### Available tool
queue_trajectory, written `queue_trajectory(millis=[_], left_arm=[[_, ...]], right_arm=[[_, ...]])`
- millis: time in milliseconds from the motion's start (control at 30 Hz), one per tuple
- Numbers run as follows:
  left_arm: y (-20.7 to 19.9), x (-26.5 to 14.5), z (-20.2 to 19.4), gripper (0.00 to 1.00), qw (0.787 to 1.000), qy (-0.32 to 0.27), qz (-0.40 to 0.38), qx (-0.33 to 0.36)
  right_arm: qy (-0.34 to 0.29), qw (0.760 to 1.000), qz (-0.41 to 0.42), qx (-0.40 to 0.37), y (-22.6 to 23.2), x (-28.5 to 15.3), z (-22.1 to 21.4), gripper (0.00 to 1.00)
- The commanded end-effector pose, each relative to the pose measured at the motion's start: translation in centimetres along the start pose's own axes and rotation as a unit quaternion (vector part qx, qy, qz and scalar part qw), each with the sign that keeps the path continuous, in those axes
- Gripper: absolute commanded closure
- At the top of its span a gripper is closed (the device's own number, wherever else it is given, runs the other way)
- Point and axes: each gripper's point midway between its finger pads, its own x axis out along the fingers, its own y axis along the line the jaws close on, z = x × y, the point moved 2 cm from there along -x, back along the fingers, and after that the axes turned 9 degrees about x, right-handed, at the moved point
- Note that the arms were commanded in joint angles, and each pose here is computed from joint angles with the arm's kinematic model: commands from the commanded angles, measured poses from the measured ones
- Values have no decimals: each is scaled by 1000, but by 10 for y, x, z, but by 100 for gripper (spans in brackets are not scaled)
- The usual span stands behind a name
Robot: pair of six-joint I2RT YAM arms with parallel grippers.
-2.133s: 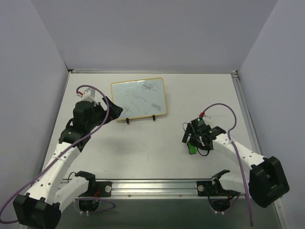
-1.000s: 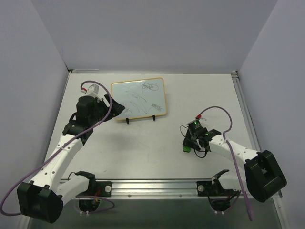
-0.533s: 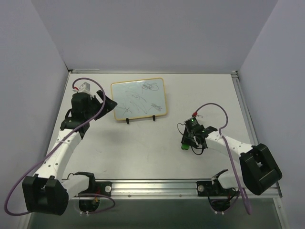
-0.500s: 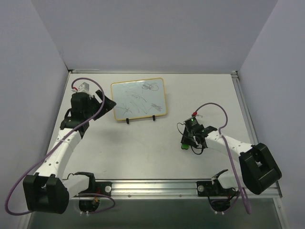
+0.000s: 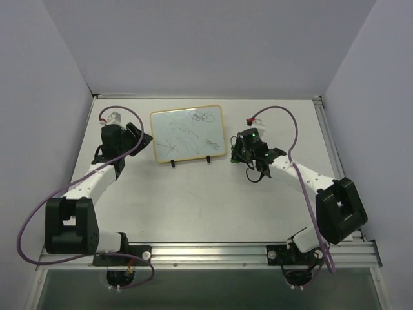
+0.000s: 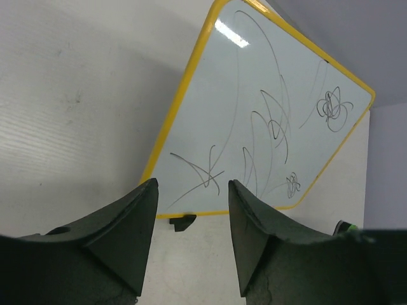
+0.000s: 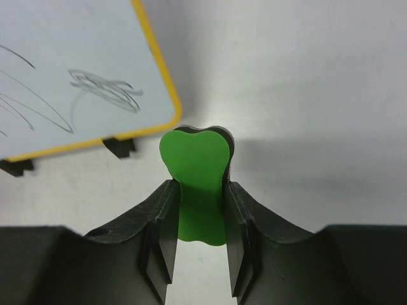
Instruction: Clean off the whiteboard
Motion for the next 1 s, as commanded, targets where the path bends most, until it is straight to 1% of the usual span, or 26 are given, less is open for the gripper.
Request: queue_trajectory(millis=[0,33,67,100,133,167,200,233,300,333,367,433,567,667,767,867,933,967], left_arm=[[3,18,12,44,998,-40,-31,24],[-1,23,13,44,997,-45,-52,32],[3,28,12,44,997,-43,-53,32],[10,38,4,44,998,-30,-54,30],[2,42,8,43,995,-44,-82,35],[-3,46,4,43,993,-35,-106,35],[9,56,5,43,994,-29,-103,26],[7,61,7,43,993,-29,-115,27],[7,73,-3,44,990,-7,-137,19],[2,74,2,45,987,-26,-156,23],[1,75,1,47,986,-28,-162,14],[-5,76,4,49,982,-38,-185,19],[-9,82,4,49,978,-26,-204,26],[-8,85,1,50,976,-21,-215,27],[-5,86,-3,52,975,-16,-218,29],[0,89,-10,58,975,-8,-217,37],[0,90,-13,65,973,-7,-227,39],[-1,91,-17,67,971,-3,-236,41]], right_arm=[[-64,997,34,-25,33,19,35,92],[-68,996,41,-35,39,23,39,92],[-79,995,51,-38,51,26,49,92],[-82,995,51,-42,55,37,50,93],[-88,993,55,-51,60,41,53,93],[-101,991,64,-54,70,44,62,93],[-108,990,70,-60,79,51,61,93],[-121,988,66,-65,82,55,64,93],[-137,985,76,-78,99,64,69,94],[-143,983,79,-79,104,65,72,94],[-147,982,82,-86,108,68,73,94],[-153,980,89,-90,119,74,76,94],[-153,980,76,-99,123,92,75,93],[-157,980,71,-101,125,97,75,93],[-169,979,45,-105,120,99,76,94],[-181,976,22,-120,116,100,75,94],[-183,975,7,-126,112,105,72,95],[-182,975,3,-130,112,107,69,95]])
